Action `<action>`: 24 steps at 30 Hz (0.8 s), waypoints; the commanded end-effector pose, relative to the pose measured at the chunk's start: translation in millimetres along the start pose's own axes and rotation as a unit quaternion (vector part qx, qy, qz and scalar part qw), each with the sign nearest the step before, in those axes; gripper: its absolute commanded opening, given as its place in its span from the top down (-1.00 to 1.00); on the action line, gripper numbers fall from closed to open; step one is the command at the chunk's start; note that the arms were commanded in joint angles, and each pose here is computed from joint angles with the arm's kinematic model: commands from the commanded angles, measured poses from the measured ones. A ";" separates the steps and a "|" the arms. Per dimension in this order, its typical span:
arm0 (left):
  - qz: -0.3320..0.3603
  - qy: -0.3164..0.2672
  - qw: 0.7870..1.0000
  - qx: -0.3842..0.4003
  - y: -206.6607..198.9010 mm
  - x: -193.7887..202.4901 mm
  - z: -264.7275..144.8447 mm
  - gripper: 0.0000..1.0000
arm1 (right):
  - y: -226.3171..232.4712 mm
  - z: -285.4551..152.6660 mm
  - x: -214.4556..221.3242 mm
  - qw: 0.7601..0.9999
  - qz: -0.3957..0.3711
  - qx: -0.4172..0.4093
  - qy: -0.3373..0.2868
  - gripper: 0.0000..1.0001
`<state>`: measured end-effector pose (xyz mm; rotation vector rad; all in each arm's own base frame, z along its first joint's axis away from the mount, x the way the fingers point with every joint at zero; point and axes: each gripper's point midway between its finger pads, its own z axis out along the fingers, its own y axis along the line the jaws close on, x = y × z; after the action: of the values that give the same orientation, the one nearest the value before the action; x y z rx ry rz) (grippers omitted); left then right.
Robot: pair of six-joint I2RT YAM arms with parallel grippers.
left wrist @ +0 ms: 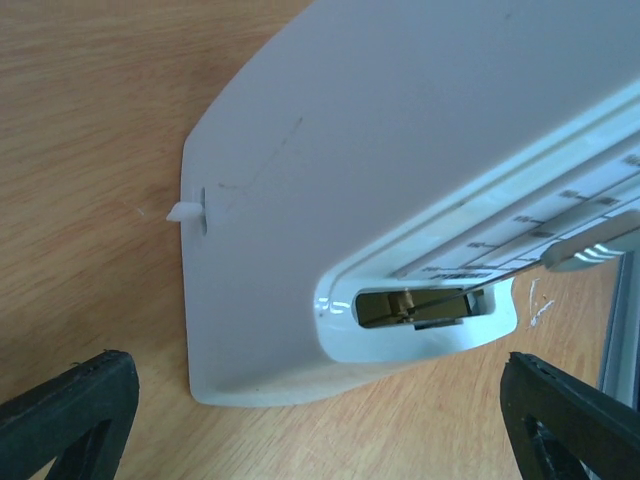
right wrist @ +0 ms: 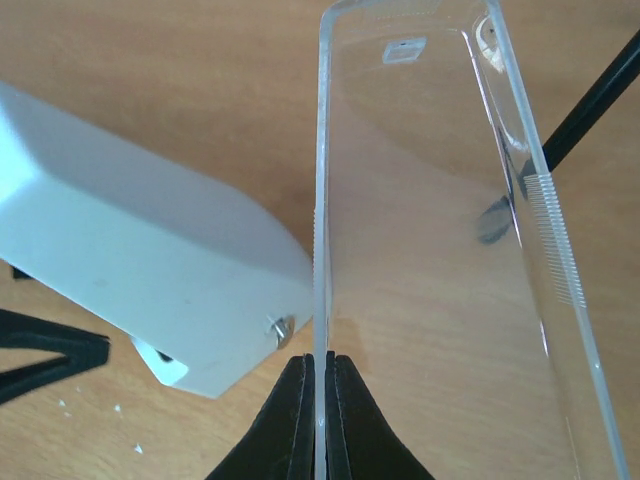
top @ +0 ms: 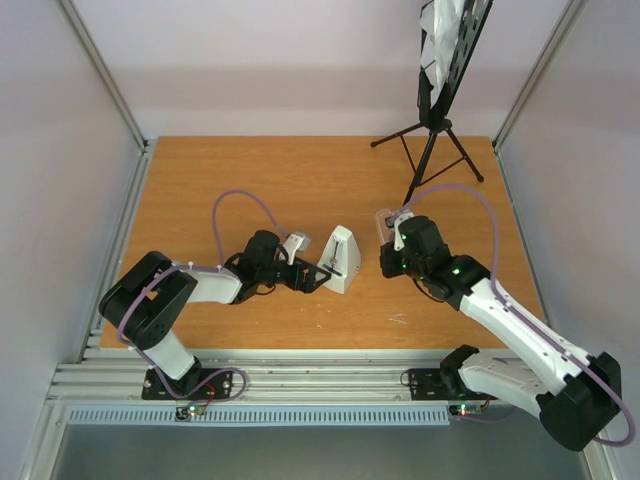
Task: Pack up the instrument practice props
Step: Pick up the cover of the metronome from the center of the board.
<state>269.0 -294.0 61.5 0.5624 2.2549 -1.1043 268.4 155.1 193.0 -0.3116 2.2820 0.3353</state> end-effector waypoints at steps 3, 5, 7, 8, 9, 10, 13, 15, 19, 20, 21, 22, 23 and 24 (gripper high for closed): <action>0.050 -0.039 0.998 0.029 -17.2 -23.7 3.2 -0.99 | 28.3 32.4 16.0 0.998 0.022 -0.048 0.021 0.98; 0.049 -0.033 0.998 0.034 -19.7 -21.3 3.8 -0.98 | 31.5 41.4 16.8 0.998 0.028 -0.053 0.023 0.98; 0.047 -0.027 0.998 0.039 -22.8 -17.7 3.6 -0.94 | 37.3 50.6 18.7 0.997 0.033 -0.065 0.030 0.97; 0.046 -0.024 0.998 0.038 -23.0 -15.7 2.9 -0.93 | 40.5 55.3 19.7 0.996 0.034 -0.071 0.035 0.97; 0.046 -0.024 0.998 0.038 -23.3 -14.7 1.8 -0.93 | 42.9 59.6 20.8 0.996 0.033 -0.073 0.038 0.98; 0.047 -0.024 0.998 0.038 -23.6 -13.5 0.9 -0.94 | 44.5 63.8 22.2 0.996 0.031 -0.074 0.040 0.98; 0.048 -0.020 0.998 0.041 -26.1 -11.6 0.3 -0.93 | 46.3 74.0 23.9 0.996 0.028 -0.071 0.044 0.98; 0.046 -0.015 0.998 0.043 -29.2 -9.6 -0.1 -0.93 | 48.1 80.0 25.0 0.996 0.026 -0.071 0.048 0.98; 0.052 -0.007 0.998 0.040 -35.8 -2.6 -1.7 -0.93 | 53.2 89.8 24.7 0.996 0.020 -0.074 0.053 0.98; 0.054 -0.006 0.998 0.040 -38.4 -1.6 -2.1 -0.93 | 54.7 92.4 24.5 0.996 0.019 -0.075 0.054 0.98; 0.055 -0.004 0.998 0.040 -40.3 -0.3 -2.3 -0.93 | 55.5 95.3 24.4 0.995 0.019 -0.076 0.054 0.98; 0.055 -0.001 0.998 0.040 -42.9 1.2 -2.8 -0.93 | 56.7 97.8 22.7 0.995 0.020 -0.077 0.053 0.98; 0.055 0.001 0.998 0.040 -45.3 3.0 -3.2 -0.93 | 58.1 100.2 21.8 0.995 0.020 -0.078 0.052 0.98; 0.056 0.004 0.998 0.037 -47.7 5.4 -3.5 -0.93 | 59.4 102.4 20.5 0.995 0.020 -0.079 0.051 0.98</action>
<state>247.0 -307.7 70.3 0.6516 2.2392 -1.1229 293.1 216.1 100.2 -0.3492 2.4458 0.4410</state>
